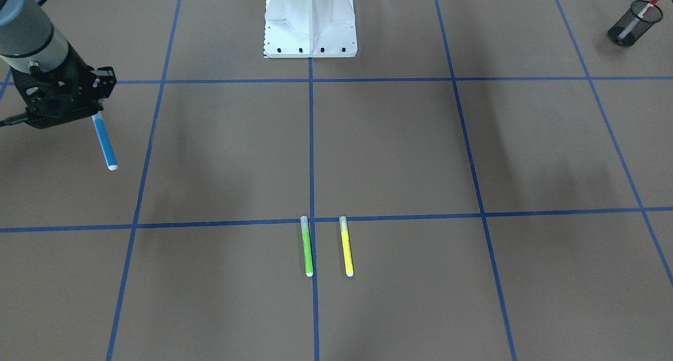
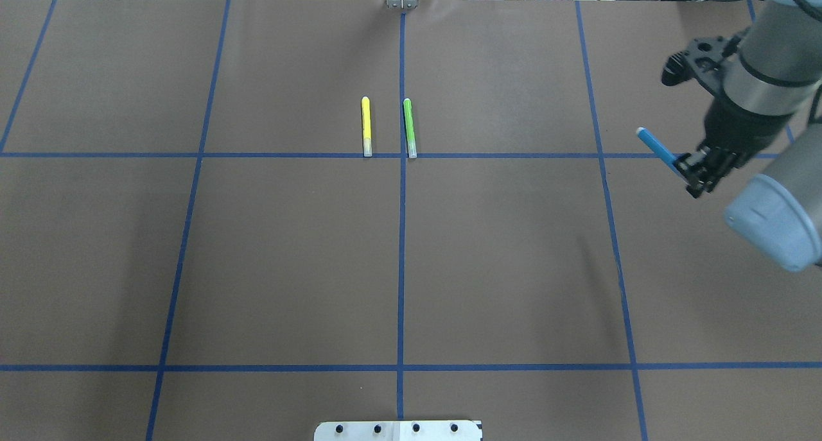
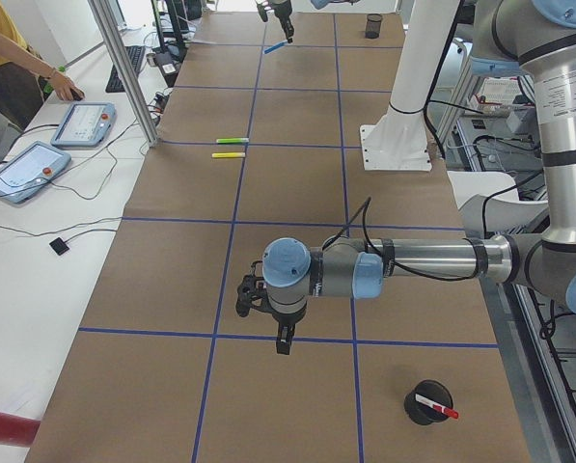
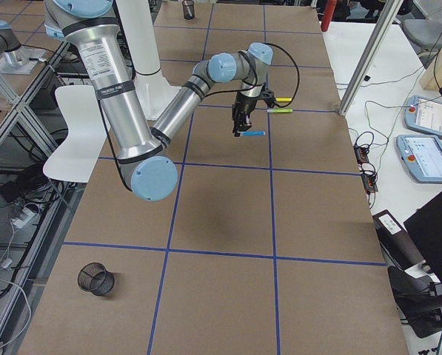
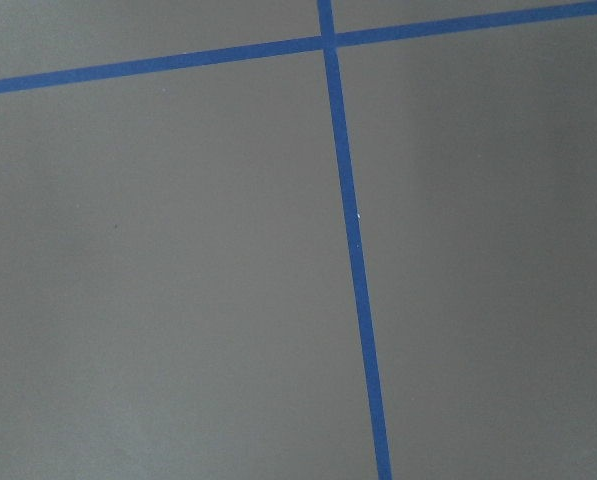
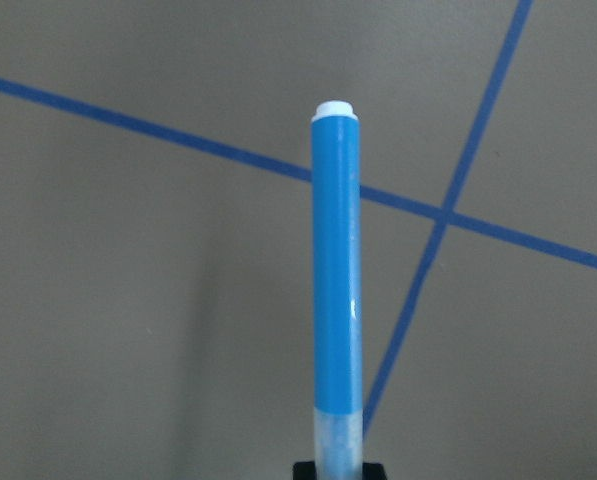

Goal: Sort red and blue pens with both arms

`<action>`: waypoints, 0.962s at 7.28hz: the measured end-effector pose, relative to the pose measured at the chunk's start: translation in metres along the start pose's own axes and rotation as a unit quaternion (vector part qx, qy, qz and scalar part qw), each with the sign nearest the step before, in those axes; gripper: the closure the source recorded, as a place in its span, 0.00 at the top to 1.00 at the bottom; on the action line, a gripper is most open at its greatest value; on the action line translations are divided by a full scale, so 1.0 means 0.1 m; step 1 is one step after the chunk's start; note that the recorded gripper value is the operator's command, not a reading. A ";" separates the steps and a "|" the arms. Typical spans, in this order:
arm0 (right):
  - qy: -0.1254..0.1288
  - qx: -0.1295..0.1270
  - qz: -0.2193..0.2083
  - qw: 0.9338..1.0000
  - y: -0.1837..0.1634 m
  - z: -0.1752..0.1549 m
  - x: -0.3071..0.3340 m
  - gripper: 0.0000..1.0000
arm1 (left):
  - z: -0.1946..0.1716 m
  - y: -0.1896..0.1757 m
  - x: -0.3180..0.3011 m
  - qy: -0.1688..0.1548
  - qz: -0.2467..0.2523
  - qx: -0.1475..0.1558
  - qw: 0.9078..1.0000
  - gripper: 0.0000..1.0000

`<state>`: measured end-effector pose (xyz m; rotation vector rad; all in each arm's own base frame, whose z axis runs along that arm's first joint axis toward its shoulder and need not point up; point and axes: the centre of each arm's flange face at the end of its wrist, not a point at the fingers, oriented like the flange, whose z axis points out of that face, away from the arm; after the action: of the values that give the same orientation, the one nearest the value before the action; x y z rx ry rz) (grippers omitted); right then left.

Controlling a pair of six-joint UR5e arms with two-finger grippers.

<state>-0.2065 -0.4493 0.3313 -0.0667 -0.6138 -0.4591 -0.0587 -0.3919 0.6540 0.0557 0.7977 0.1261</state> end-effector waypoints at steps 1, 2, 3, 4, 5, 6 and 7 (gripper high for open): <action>0.011 -0.024 -0.018 0.999 0.41 0.16 0.29 0.00 | 0.00 0.00 0.00 0.000 0.000 0.000 1.000 1.00; 0.017 -0.047 -0.040 0.998 0.79 0.31 0.62 0.00 | 0.00 0.00 0.00 0.000 0.000 0.000 1.000 1.00; 0.017 -0.072 -0.061 0.995 1.18 0.45 0.98 0.00 | 0.00 0.00 0.00 0.000 0.000 0.000 1.000 1.00; 0.016 -0.102 -0.075 0.992 1.62 0.61 1.33 0.00 | 0.00 0.01 0.00 0.000 0.002 0.002 1.000 1.00; 0.014 -0.138 -0.083 0.987 2.03 0.79 1.59 0.00 | 0.00 0.02 0.00 0.000 0.005 0.004 1.000 1.00; 0.015 -0.183 -0.084 0.979 2.47 0.98 1.79 0.00 | 0.00 0.02 0.00 0.000 0.006 0.006 1.000 1.00; 0.019 -0.230 -0.082 0.969 2.87 1.15 1.95 0.00 | 0.00 0.02 0.01 0.000 0.008 0.007 1.000 1.00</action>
<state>-0.0029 -0.2462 0.5578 -0.4510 -0.4664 -0.7557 -0.0583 -0.3897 0.6539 0.0762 0.7979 0.1356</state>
